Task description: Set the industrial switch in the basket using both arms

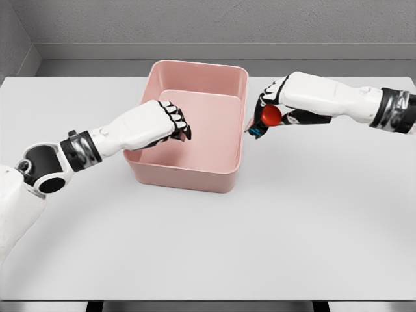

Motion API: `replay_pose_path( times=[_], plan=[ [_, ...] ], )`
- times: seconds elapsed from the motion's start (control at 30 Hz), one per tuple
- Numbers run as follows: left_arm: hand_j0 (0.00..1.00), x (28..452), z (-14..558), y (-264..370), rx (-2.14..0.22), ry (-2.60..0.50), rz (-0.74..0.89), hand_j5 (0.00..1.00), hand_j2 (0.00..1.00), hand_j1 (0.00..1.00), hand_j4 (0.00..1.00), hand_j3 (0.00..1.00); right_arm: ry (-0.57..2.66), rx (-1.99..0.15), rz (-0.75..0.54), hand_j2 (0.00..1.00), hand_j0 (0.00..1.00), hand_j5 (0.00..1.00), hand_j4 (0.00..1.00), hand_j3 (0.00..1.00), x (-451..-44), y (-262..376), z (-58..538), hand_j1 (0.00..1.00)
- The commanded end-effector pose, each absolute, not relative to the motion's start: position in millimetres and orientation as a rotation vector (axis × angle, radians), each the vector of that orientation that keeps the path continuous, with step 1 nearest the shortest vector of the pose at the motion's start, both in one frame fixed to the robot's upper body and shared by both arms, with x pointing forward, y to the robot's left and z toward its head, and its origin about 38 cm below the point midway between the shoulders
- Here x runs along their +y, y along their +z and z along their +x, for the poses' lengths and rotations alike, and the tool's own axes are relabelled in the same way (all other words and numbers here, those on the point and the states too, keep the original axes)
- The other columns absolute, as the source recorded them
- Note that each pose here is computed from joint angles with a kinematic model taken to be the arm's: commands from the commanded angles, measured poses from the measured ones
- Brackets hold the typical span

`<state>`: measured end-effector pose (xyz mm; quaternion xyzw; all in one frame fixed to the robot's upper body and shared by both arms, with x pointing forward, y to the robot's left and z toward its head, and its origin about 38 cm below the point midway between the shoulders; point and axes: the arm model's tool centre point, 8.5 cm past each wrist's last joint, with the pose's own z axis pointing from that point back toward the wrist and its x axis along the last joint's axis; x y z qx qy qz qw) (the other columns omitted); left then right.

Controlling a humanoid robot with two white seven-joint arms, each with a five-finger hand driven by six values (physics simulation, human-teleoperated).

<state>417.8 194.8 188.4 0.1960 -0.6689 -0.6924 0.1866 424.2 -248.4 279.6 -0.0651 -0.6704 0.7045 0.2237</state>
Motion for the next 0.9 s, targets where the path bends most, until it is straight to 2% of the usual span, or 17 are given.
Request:
replay_pose_path(
  times=[0.0, 0.37, 0.5, 0.67, 0.87],
  plan=[
    [0.48, 194.0, 418.3, 186.8, -1.881, -1.944, 0.543, 0.48, 0.48, 0.48, 0.48, 0.48, 1.935, -1.861, -0.168, 0.39, 0.39, 0.39, 0.39, 0.39, -245.4, 279.8, 424.5, 0.39],
    [0.49, 190.9, 426.0, 175.9, -1.842, -1.945, 0.516, 0.49, 0.49, 0.49, 0.49, 0.49, 1.945, -1.885, -0.145, 0.38, 0.38, 0.38, 0.38, 0.38, -232.7, 282.6, 426.3, 0.38],
    [0.61, 188.8, 425.0, 178.4, -1.851, -1.950, 0.517, 0.61, 0.61, 0.61, 0.61, 0.61, 1.945, -1.894, -0.136, 0.38, 0.38, 0.38, 0.38, 0.38, -228.5, 282.7, 426.5, 0.38],
    [0.63, 189.1, 424.8, 178.8, -1.852, -1.950, 0.517, 0.63, 0.63, 0.63, 0.63, 0.63, 1.957, -1.901, -0.127, 0.38, 0.38, 0.38, 0.38, 0.38, -222.4, 284.6, 427.4, 0.38],
    [0.69, 188.9, 424.6, 179.3, -1.855, -1.949, 0.518, 0.69, 0.69, 0.69, 0.69, 0.69, 1.961, -1.906, -0.123, 0.38, 0.38, 0.38, 0.38, 0.38, -219.4, 285.9, 427.8, 0.38]
  ],
)
